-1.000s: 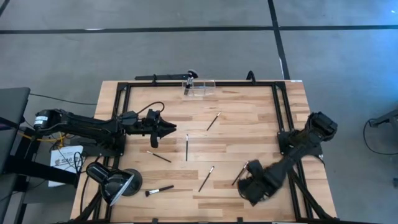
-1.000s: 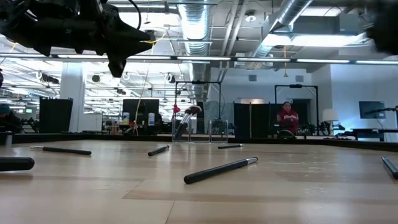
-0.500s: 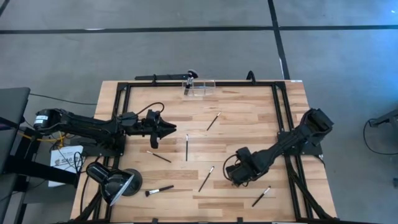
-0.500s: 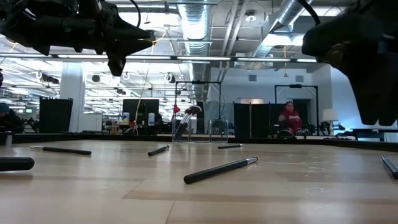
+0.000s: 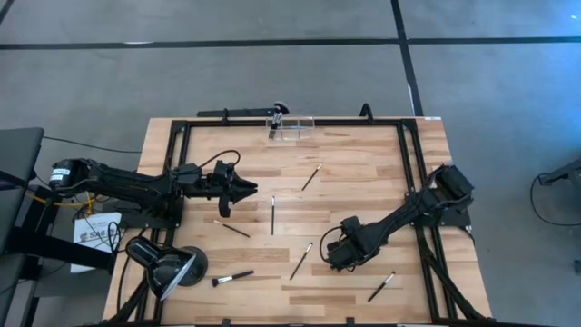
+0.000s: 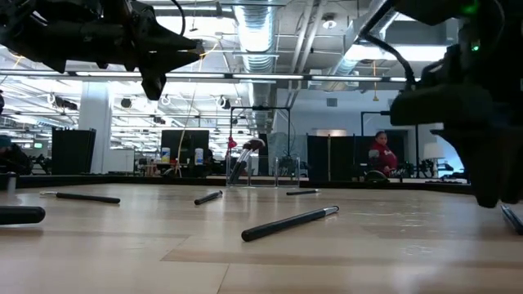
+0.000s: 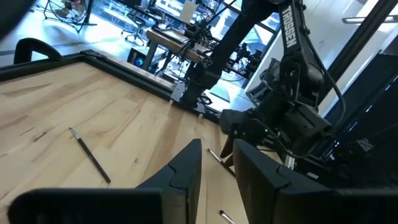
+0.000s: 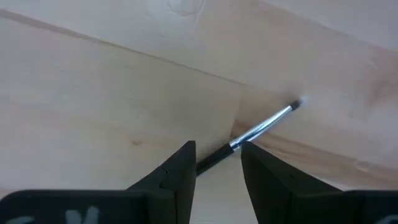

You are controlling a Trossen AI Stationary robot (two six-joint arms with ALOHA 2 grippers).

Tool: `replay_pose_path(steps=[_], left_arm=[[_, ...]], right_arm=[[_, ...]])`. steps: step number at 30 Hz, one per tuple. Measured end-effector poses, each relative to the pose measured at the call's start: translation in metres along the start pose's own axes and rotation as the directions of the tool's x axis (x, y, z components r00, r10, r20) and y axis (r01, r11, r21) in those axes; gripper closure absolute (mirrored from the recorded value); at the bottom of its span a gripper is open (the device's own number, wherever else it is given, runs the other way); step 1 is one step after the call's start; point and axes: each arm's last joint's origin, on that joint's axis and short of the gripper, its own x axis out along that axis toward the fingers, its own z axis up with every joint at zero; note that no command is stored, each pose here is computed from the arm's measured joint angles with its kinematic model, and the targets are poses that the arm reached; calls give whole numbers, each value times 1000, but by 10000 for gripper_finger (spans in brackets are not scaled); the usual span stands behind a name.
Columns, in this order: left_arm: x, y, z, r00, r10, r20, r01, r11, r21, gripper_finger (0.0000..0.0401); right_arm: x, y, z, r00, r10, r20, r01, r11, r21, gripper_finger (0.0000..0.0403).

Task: Sort items
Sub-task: Put the eyeshadow brush into the right section of the transparent organizer

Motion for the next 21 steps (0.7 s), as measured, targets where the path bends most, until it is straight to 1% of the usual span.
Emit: replay_pose_path(steps=[4, 9, 13, 19, 21], left_arm=[[0, 0, 0, 1000, -6, -3, 6, 1000, -2, 311], [0, 0, 0, 1000, -6, -4, 6, 1000, -2, 311], [0, 0, 0, 1000, -6, -4, 6, 1000, -2, 311], [0, 0, 0, 1000, -6, -4, 6, 1000, -2, 311], [0, 0, 0, 1000, -6, -4, 6, 1000, -2, 311]], right_arm=[[2, 1, -4, 1000, 2, -24, -2, 1000, -2, 285], [1, 0, -8, 1000, 0, -14, 0, 1000, 9, 285], [7, 2, -10, 1000, -10, -9, 10, 1000, 6, 285], [9, 3, -10, 1000, -7, -5, 7, 1000, -3, 285], [9, 3, -10, 1000, -6, -7, 6, 1000, -23, 285]])
